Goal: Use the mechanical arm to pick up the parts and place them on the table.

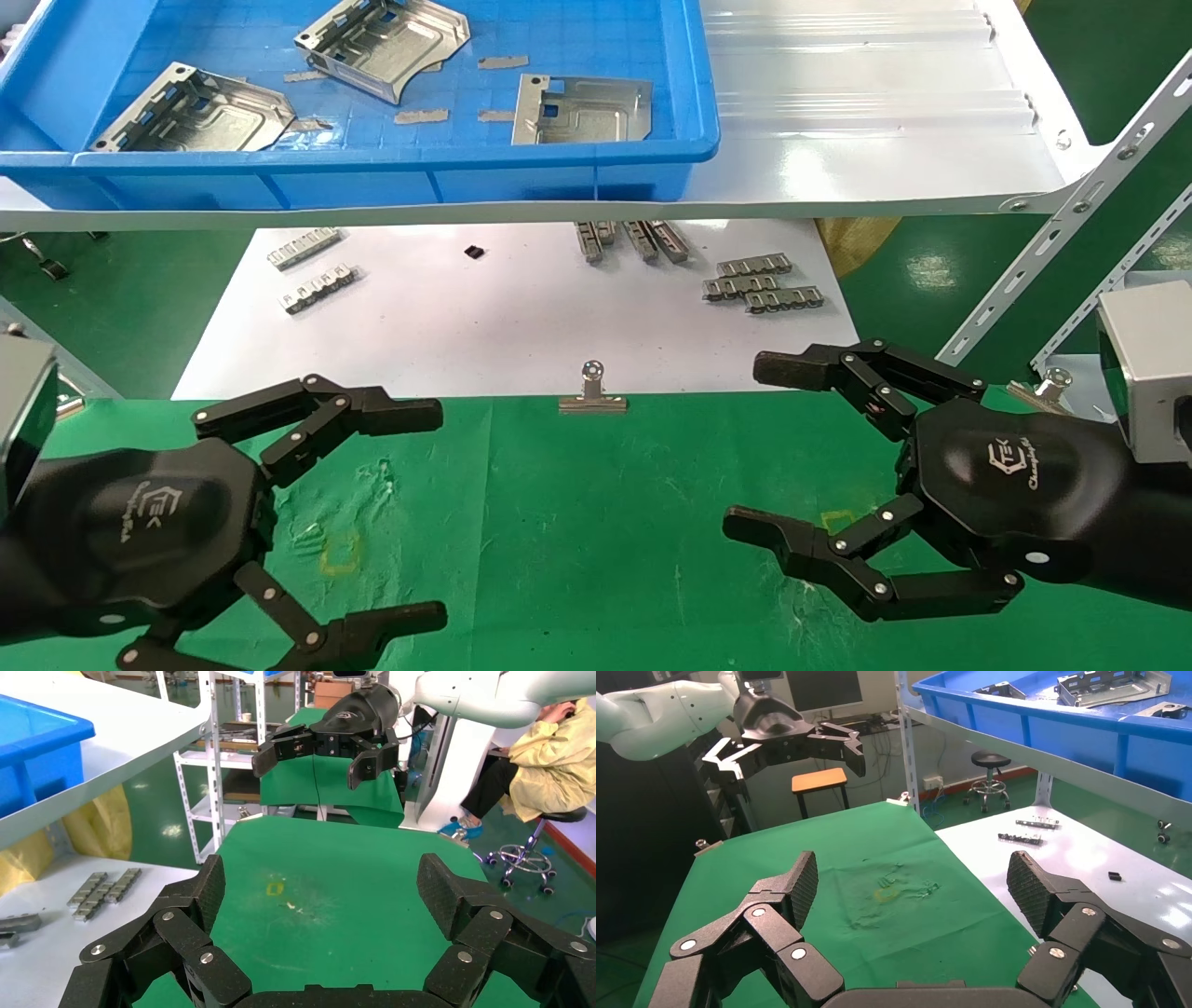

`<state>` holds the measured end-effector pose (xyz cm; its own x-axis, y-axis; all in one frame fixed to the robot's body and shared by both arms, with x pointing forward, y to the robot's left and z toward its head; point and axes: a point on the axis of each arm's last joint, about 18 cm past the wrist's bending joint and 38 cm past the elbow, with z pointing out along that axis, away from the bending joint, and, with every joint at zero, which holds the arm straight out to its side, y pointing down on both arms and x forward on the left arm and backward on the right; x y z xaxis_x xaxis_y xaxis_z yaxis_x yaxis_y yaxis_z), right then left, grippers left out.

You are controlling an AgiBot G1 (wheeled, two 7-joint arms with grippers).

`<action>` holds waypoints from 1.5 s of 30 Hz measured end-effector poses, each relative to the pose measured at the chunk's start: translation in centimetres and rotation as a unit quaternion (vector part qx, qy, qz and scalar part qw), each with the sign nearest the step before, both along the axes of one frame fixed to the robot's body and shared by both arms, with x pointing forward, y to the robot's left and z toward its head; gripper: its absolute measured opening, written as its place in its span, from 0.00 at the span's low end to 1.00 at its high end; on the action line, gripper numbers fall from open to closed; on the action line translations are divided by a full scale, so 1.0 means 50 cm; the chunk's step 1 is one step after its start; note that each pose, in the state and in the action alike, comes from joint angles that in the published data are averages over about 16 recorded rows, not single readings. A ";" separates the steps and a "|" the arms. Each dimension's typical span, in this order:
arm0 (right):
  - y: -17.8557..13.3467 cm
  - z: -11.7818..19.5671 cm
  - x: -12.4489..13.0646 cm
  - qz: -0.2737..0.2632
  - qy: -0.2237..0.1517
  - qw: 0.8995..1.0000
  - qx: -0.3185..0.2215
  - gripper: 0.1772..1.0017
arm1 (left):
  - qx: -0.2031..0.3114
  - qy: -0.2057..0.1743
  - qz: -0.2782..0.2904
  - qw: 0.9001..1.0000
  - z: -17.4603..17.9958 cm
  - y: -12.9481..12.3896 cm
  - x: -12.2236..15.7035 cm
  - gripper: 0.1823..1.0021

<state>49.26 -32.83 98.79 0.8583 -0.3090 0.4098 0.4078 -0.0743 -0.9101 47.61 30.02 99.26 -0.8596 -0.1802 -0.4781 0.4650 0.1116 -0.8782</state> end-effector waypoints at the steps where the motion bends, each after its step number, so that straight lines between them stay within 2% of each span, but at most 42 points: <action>1: 0.000 0.000 0.000 0.000 0.000 1.000 0.000 1.00 | 0.000 0.000 0.000 1.000 0.000 0.000 0.000 1.00; 45: 0.000 0.000 0.000 0.000 0.000 1.000 0.000 1.00 | 0.000 0.000 0.000 1.000 0.000 0.000 0.000 1.00</action>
